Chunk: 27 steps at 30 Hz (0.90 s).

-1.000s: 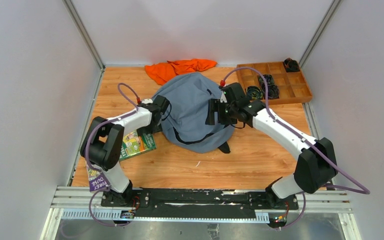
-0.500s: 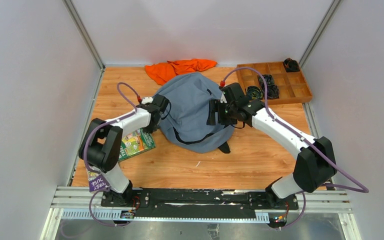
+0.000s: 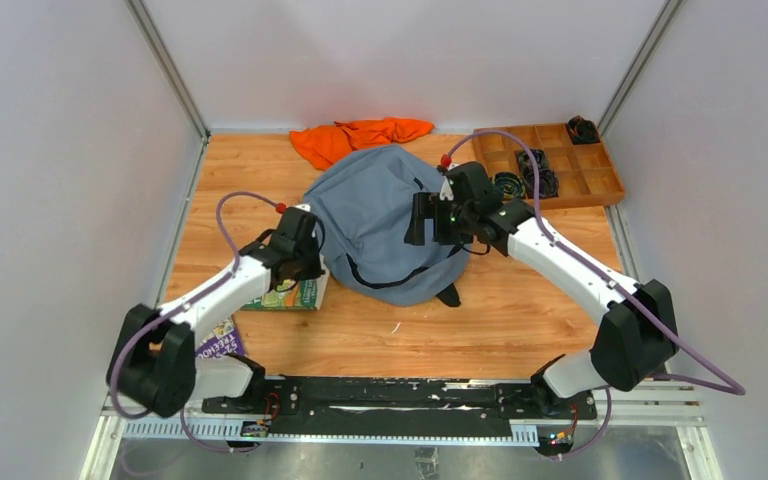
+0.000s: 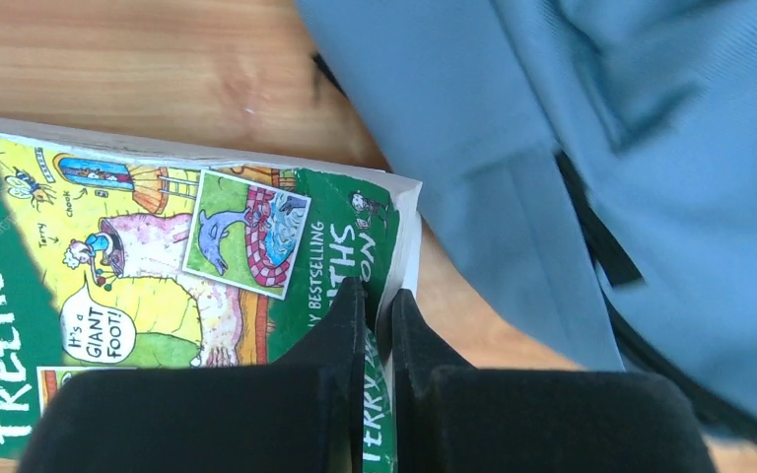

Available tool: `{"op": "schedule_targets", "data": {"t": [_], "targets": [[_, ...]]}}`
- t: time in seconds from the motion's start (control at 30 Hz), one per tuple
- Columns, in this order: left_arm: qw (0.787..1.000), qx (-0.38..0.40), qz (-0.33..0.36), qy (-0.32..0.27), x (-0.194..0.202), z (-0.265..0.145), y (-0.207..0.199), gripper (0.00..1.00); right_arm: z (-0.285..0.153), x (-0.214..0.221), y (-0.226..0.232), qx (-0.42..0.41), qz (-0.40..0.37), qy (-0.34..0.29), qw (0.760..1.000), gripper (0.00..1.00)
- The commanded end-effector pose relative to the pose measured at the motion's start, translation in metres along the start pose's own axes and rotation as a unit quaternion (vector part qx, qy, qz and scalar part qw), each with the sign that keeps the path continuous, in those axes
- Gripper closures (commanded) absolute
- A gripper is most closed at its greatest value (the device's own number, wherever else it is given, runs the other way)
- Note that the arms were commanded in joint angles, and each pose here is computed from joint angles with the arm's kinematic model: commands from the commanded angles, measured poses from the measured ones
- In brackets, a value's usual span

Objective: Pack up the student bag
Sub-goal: Pick up the book from the center of the board.

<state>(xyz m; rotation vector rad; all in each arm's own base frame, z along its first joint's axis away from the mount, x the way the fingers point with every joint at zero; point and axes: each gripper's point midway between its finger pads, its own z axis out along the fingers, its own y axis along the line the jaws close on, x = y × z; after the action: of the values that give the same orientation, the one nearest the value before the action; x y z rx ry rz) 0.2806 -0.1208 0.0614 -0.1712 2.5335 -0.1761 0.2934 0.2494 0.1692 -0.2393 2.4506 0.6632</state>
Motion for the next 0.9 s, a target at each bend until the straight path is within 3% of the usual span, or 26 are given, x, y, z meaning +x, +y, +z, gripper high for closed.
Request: {"op": "schedule_targets", "data": {"t": [0.0,0.17,0.27,0.43,0.63,0.87], "targets": [[0.987,0.156,0.015,-0.033,-0.004,-0.041,-0.046,1.00,-0.017,-0.044,0.051,-0.076,-0.020,-0.075,0.994,0.04],[0.975,0.219,-0.011,-0.043,0.011,-0.071,-0.053,1.00,-0.011,-0.053,0.084,-0.142,-0.027,-0.096,0.985,0.03],[0.968,0.244,-0.021,-0.056,0.008,-0.092,-0.058,1.00,0.001,-0.033,0.105,-0.196,-0.023,-0.044,0.979,0.02],[0.973,0.216,0.014,-0.076,-0.008,-0.119,-0.046,1.00,0.017,0.011,0.125,-0.275,0.041,0.081,0.957,0.03],[0.967,0.229,0.044,-0.102,-0.019,-0.139,-0.049,1.00,0.033,0.033,0.120,-0.273,0.062,0.099,0.955,0.02],[0.968,0.231,0.003,-0.101,-0.008,-0.132,-0.045,1.00,0.046,0.033,0.130,-0.309,0.163,0.179,0.920,0.03]]}}
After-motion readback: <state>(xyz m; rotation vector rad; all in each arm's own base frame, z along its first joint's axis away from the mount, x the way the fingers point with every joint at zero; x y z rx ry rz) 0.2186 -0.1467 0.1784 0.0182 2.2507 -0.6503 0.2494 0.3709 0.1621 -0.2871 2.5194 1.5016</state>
